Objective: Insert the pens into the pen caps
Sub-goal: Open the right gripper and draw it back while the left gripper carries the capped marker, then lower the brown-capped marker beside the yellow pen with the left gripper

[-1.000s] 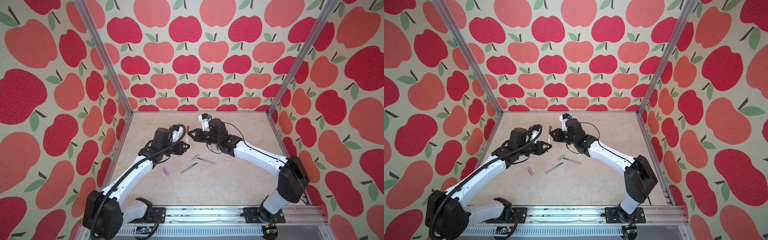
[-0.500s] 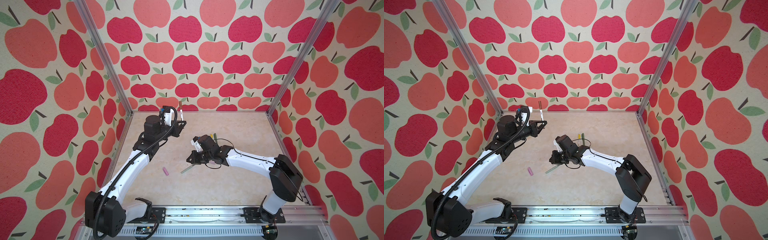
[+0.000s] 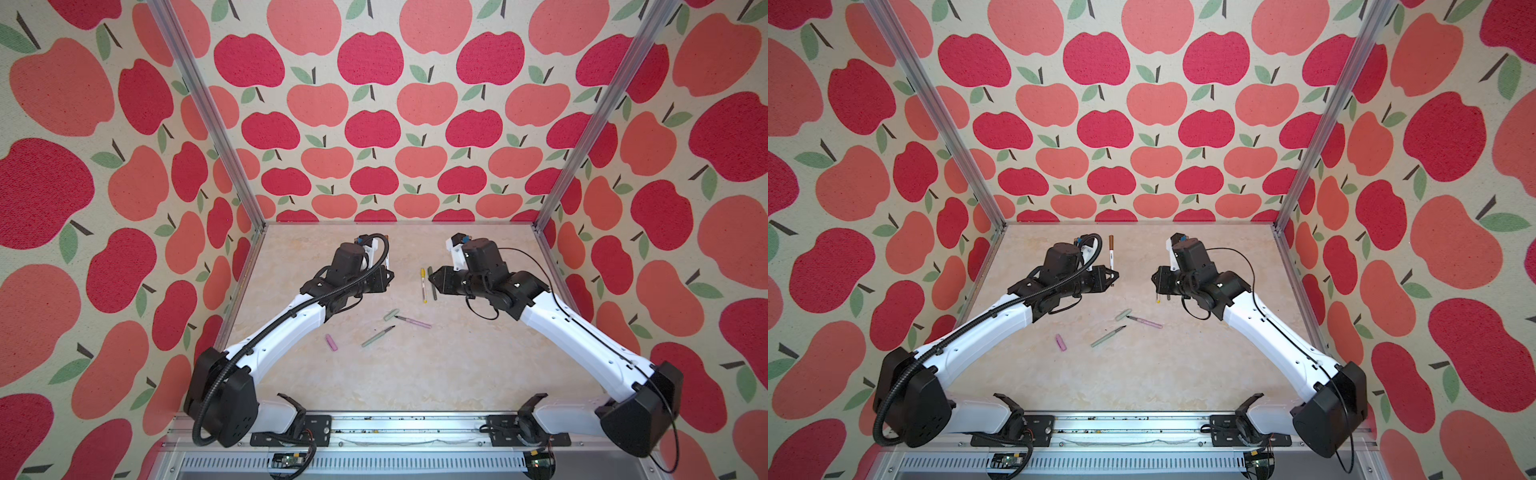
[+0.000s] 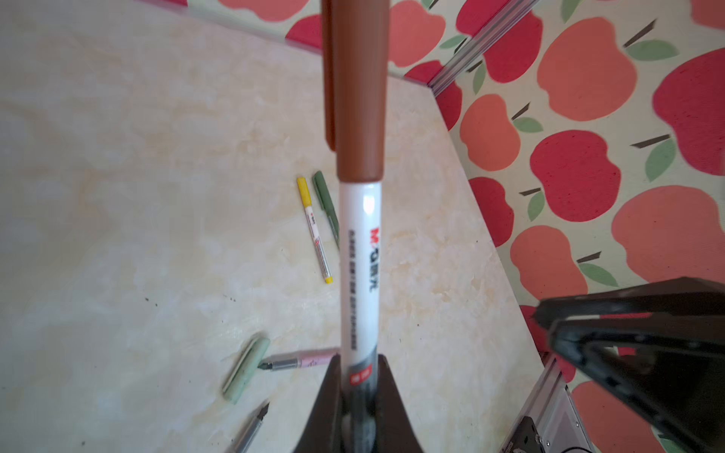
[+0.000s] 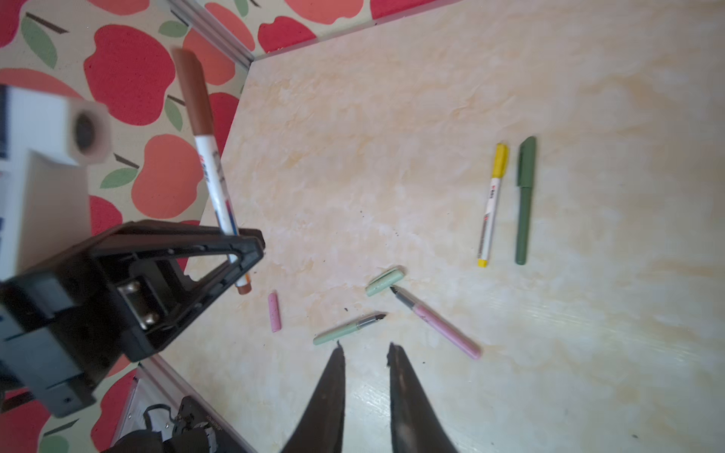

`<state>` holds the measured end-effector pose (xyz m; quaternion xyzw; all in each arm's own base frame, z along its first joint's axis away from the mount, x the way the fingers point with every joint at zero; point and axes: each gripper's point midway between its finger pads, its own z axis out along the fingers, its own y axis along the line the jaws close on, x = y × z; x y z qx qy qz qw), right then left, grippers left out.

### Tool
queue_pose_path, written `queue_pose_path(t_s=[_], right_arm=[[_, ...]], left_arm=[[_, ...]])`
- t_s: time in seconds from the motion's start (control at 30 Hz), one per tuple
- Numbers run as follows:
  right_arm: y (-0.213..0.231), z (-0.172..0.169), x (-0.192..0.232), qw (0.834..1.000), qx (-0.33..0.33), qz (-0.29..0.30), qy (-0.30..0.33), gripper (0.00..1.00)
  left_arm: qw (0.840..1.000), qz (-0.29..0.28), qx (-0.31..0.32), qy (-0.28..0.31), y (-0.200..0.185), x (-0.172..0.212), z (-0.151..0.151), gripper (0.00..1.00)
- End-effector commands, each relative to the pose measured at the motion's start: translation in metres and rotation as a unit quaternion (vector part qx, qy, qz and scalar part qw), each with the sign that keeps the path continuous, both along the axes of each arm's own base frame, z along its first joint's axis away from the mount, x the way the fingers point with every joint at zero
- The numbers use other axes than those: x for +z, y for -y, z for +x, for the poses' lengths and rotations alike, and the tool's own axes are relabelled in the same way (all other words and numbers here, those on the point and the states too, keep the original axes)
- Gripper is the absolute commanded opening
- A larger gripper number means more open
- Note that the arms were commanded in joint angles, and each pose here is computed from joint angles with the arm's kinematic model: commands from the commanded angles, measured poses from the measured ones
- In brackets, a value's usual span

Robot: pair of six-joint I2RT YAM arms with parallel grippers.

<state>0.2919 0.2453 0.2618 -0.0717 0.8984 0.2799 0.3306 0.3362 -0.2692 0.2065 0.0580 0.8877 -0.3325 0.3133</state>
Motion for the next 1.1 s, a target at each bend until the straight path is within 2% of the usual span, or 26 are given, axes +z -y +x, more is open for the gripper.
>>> queue_pose_path(t_s=[0.0,0.17,0.4,0.7,1.07], right_arm=[[0.056,-0.002,-0.003,0.996,-0.043,-0.076,0.002,0.25],[0.093,-0.003,-0.008,0.994,-0.081,-0.070,-0.008,0.25],[0.101,-0.010,-0.023,0.996,-0.074,-0.052,-0.025,0.26],[0.106,-0.014,-0.026,0.997,-0.068,-0.035,-0.020,0.26],[0.105,-0.019,-0.029,0.998,-0.058,-0.019,-0.018,0.26]], left_arm=[[0.988,0.070,0.066,-0.118,-0.007,-0.057,-0.009,0.00],[0.973,0.116,0.066,-0.185,0.017,-0.095,-0.006,0.00],[0.961,0.161,0.058,-0.217,0.046,-0.129,0.009,0.00],[0.949,0.208,0.051,-0.230,0.068,-0.161,0.026,0.00],[0.938,0.258,0.055,-0.227,0.067,-0.181,0.039,0.05]])
